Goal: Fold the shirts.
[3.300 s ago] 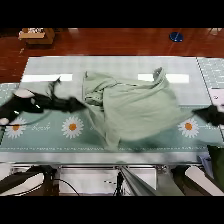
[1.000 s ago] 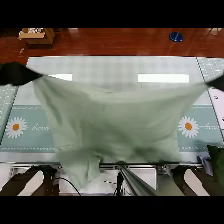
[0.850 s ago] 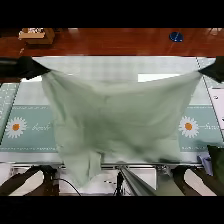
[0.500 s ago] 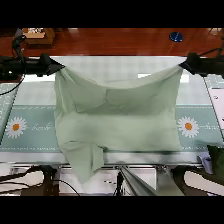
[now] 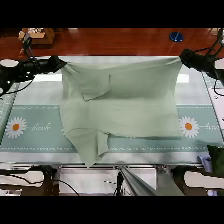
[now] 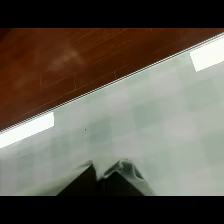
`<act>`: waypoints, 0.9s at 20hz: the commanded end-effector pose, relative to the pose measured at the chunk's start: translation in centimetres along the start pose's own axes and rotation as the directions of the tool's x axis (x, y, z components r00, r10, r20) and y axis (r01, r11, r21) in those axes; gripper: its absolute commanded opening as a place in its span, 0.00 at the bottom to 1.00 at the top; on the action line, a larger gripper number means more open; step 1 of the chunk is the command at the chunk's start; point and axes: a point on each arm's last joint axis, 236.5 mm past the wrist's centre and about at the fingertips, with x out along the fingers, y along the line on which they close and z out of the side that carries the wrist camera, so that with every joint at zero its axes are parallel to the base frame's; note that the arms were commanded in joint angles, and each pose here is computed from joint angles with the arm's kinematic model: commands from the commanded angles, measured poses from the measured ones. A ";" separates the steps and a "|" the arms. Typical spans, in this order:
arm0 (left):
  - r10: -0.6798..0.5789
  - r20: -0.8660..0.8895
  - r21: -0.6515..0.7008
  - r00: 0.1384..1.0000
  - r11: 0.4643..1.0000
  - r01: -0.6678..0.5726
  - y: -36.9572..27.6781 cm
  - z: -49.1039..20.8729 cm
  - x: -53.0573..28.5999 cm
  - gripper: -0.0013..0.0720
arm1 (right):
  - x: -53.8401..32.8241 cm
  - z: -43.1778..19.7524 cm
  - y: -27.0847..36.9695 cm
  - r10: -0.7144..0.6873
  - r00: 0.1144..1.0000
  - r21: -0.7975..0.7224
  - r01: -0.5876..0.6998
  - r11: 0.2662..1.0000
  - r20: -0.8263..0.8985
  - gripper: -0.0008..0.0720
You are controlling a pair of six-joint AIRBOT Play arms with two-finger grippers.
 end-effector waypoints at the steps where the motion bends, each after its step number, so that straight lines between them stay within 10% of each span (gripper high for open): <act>1: 0.065 0.069 0.096 0.996 0.993 -0.071 0.5 0.8 1.6 0.04 | 1.2 -0.5 -1.0 -0.021 1.000 0.003 0.021 1.000 0.003 0.04; 11: -0.164 -0.340 0.034 0.926 0.982 0.186 -1.3 -6.3 -4.6 0.04 | -4.7 -8.7 -2.9 -0.078 0.900 -0.127 0.025 0.992 -0.429 0.04; 18: -0.068 -0.674 -0.066 0.735 0.997 0.032 3.1 -14.8 -8.8 0.04 | -6.2 -12.7 -4.9 -0.188 0.796 -0.241 0.054 0.969 -0.575 0.04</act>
